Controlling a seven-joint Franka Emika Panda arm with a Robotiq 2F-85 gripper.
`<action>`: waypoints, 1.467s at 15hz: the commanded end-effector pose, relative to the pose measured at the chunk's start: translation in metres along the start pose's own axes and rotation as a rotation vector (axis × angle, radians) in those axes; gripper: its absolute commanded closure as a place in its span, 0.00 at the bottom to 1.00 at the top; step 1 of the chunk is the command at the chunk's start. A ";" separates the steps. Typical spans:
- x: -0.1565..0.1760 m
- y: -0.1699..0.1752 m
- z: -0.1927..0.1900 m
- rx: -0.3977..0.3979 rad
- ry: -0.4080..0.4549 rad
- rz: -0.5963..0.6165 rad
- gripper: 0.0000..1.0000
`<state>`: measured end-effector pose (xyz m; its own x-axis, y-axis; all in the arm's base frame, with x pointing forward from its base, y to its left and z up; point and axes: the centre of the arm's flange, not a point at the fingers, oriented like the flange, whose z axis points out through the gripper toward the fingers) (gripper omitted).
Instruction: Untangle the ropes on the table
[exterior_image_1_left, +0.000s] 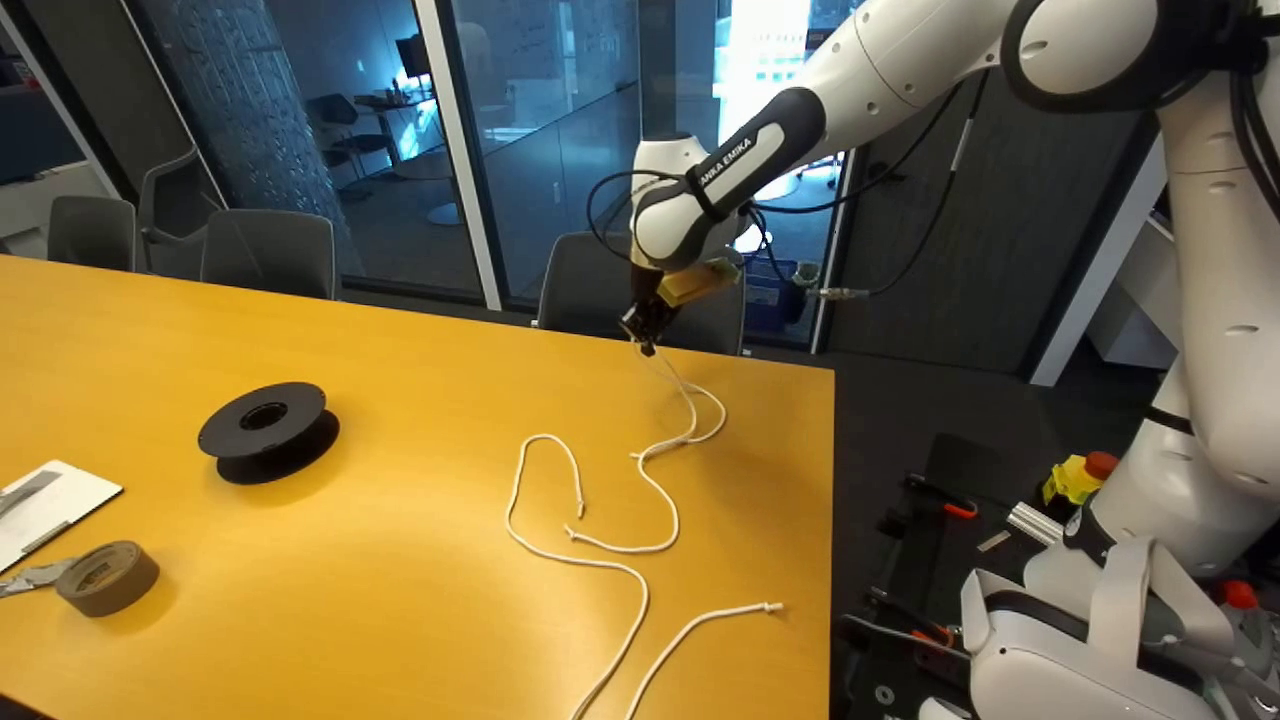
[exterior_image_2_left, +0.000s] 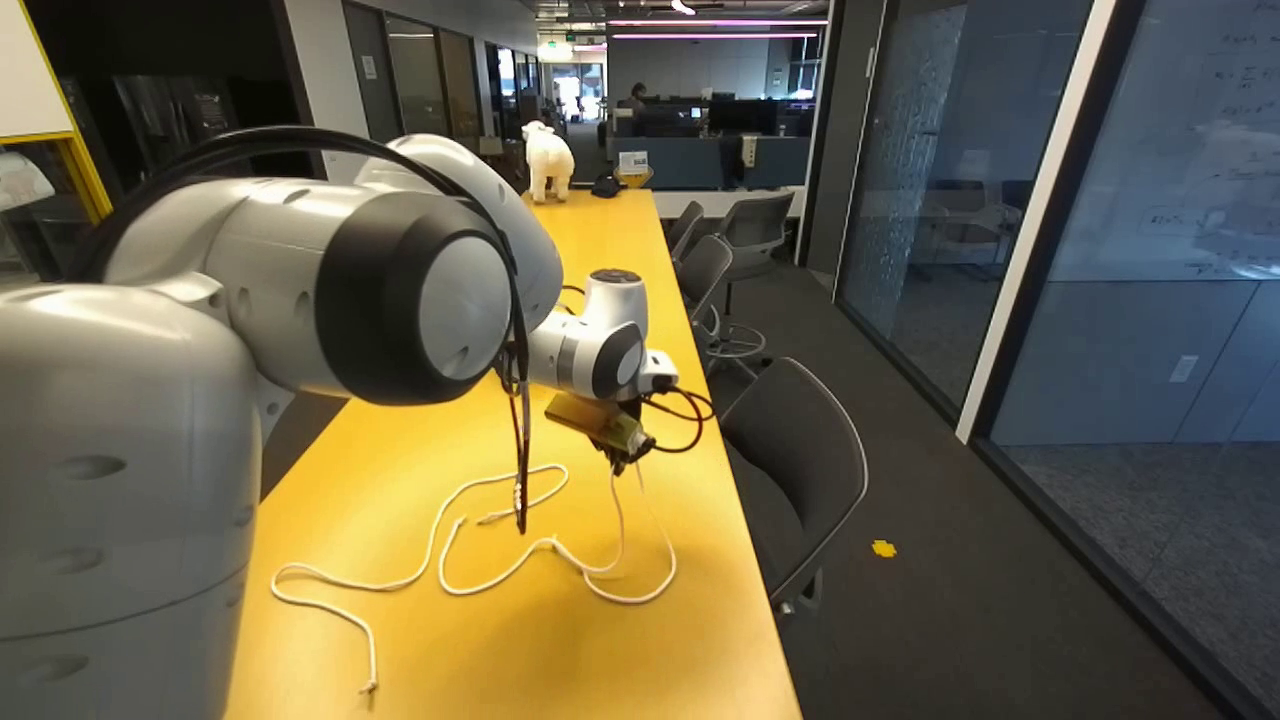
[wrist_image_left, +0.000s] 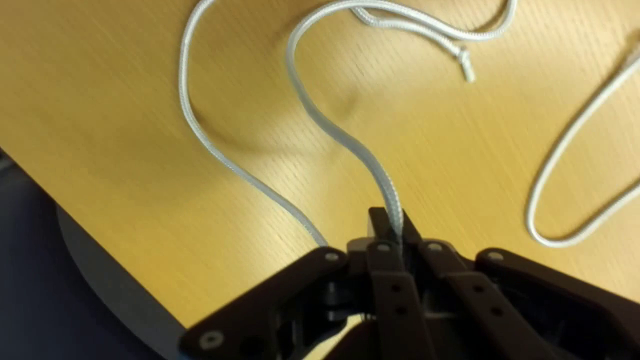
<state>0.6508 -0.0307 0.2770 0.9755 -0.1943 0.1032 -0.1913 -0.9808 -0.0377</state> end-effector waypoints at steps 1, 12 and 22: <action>0.034 -0.025 -0.045 0.070 0.122 -0.030 0.96; 0.002 0.039 -0.091 0.152 0.294 0.093 0.99; -0.069 0.087 -0.025 0.030 0.150 0.318 0.99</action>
<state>0.5920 -0.1084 0.2910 0.8672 -0.4431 0.2273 -0.4204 -0.8960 -0.1429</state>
